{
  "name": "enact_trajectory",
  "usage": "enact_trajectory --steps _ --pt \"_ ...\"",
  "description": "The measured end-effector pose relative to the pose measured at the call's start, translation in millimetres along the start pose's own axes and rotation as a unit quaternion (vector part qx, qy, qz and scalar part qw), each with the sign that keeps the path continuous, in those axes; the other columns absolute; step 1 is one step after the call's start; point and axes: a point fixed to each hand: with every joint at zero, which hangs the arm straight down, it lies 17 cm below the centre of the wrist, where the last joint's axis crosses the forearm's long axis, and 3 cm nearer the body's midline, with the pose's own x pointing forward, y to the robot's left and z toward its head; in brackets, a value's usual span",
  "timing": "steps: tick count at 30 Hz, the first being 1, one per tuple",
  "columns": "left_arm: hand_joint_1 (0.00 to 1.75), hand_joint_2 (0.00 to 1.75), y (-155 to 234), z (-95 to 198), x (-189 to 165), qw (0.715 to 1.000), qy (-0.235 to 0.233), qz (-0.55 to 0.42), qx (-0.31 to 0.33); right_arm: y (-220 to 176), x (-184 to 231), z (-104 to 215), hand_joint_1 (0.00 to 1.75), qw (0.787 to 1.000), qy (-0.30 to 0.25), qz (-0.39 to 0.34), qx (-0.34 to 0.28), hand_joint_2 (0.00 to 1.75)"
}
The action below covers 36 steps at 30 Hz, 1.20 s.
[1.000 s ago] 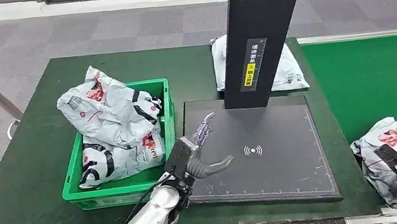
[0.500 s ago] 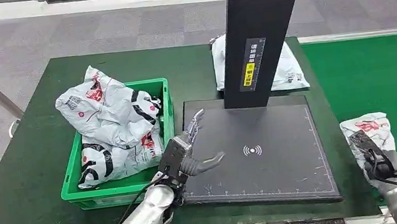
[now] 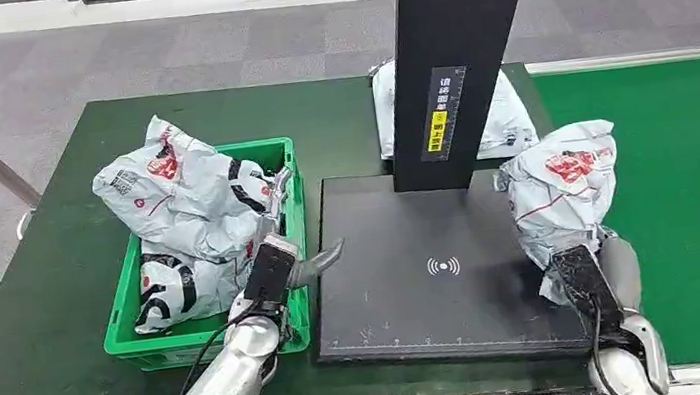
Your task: Moved the parcel from conveyor to table for the left to box.
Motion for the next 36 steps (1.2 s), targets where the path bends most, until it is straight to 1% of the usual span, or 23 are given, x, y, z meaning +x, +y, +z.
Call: enact_trajectory --steps 2,6,9,11,15,16,17,19,21,23,27,30,36 --pt "0.0 1.75 5.5 -3.2 3.0 1.0 -0.002 -0.008 0.007 13.3 34.7 8.0 1.75 0.999 -0.034 -0.01 0.011 1.75" --pt "0.0 1.75 11.8 -8.9 11.1 1.0 -0.009 -0.01 0.014 30.6 76.7 21.6 1.75 0.997 -0.064 -0.037 0.024 1.75" --pt "0.0 1.75 14.3 -9.3 13.4 1.0 -0.012 -0.009 0.017 30.3 89.7 23.2 1.75 0.996 -0.074 -0.047 0.023 1.75" --pt "0.0 1.75 15.0 -9.3 14.9 1.0 -0.016 -0.014 0.016 43.0 99.0 26.7 1.75 0.994 -0.081 -0.061 0.05 1.75" --pt "0.0 1.75 7.4 -9.4 20.7 1.0 -0.019 -0.013 0.001 71.2 112.3 35.6 1.75 0.991 -0.086 -0.049 0.095 1.75" --pt "0.0 1.75 6.2 -10.0 22.6 1.0 -0.021 -0.012 0.0 78.5 112.0 37.4 1.06 0.99 -0.079 -0.052 0.109 1.75" --pt "0.0 1.75 4.8 -10.7 25.1 1.0 -0.023 -0.01 -0.002 85.4 109.7 39.4 0.02 0.988 -0.07 -0.053 0.124 1.75" --pt "0.0 1.75 4.4 -12.3 31.0 1.0 -0.03 -0.009 -0.002 105.3 99.8 48.8 0.0 0.984 -0.047 -0.038 0.168 1.75" --pt "0.0 1.75 6.3 -13.1 36.6 0.999 -0.037 -0.007 0.002 122.8 79.6 60.9 0.0 0.977 -0.021 0.014 0.211 1.75" --pt "0.0 1.75 8.6 -13.6 43.4 0.999 -0.044 -0.003 0.009 133.4 64.6 71.6 0.0 0.971 -0.008 0.043 0.236 1.75" --pt "0.0 1.75 12.1 -12.8 49.8 0.999 -0.05 0.002 0.017 141.6 53.4 80.0 0.0 0.966 0.003 0.053 0.252 1.75" --pt "0.0 1.75 16.3 -12.9 54.3 0.998 -0.058 0.001 0.026 147.6 45.3 84.4 0.0 0.96 0.011 0.078 0.268 1.75" --pt "0.0 1.75 17.9 -11.9 57.4 0.998 -0.061 0.003 0.03 151.0 41.0 84.6 0.0 0.957 0.014 0.088 0.277 1.75"
